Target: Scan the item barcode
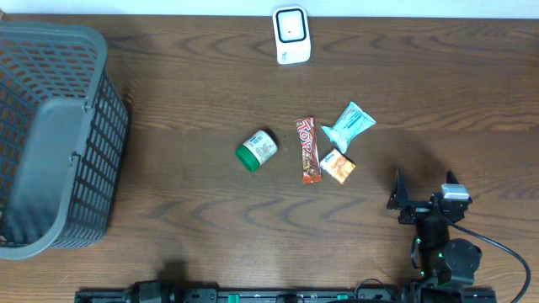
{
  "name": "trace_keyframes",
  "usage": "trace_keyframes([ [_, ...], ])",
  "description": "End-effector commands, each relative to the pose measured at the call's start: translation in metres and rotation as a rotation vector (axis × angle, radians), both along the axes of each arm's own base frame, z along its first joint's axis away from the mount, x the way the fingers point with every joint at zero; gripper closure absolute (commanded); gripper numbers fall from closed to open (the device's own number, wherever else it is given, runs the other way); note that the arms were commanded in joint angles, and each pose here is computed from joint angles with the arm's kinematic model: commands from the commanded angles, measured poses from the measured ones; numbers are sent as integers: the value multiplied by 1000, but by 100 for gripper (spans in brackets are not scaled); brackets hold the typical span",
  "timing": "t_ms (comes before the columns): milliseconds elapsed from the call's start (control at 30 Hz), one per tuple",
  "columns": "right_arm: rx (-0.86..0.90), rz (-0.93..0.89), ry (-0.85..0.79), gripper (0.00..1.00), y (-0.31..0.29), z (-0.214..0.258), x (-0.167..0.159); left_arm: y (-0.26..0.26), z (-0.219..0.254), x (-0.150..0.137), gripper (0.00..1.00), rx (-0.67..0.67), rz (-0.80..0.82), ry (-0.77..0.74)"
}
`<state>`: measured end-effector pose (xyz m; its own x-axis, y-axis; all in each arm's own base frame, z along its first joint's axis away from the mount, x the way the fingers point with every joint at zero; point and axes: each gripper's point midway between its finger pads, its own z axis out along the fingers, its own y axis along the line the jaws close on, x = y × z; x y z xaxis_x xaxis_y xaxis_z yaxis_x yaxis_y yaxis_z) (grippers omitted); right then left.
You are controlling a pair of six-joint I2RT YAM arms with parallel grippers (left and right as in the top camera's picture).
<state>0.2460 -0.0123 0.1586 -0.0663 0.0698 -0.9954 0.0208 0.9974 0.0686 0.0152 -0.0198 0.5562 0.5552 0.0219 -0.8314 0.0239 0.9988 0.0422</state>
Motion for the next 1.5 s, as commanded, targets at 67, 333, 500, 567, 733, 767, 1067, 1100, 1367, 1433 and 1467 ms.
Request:
trace_keyframes([
  [67,12,9,-1,1,2,0,0,-2,-2,1,2,20,3,1],
  [333,12,8,-1,1,2,0,0,-2,-2,2,2,20,3,2],
  [500,12,9,-2,1,3,0,0,-2,-1,1,2,21,3,-2],
  [567,13,9,-2,1,3,0,0,-2,-1,1,2,21,3,-2],
  [733,12,8,-2,1,2,0,0,-2,-2,2,2,21,3,0],
  [767,11,-2,-4,1,1,1,0,-2,-3,2,2,20,3,4],
  [1067,40,68,-73,1,13,18,0,-1,-19,12,2,12,2,83],
  [1100,57,76,-80,1,14,20,0,-1,-23,14,2,10,2,101],
  [1367,35,92,-134,1,17,43,-2,2,-59,43,2,-4,0,250],
  [1433,17,93,-161,1,17,55,-4,4,-74,55,2,-10,0,304],
  [1467,9,93,-171,1,17,61,-5,4,-81,59,2,-13,0,332],
])
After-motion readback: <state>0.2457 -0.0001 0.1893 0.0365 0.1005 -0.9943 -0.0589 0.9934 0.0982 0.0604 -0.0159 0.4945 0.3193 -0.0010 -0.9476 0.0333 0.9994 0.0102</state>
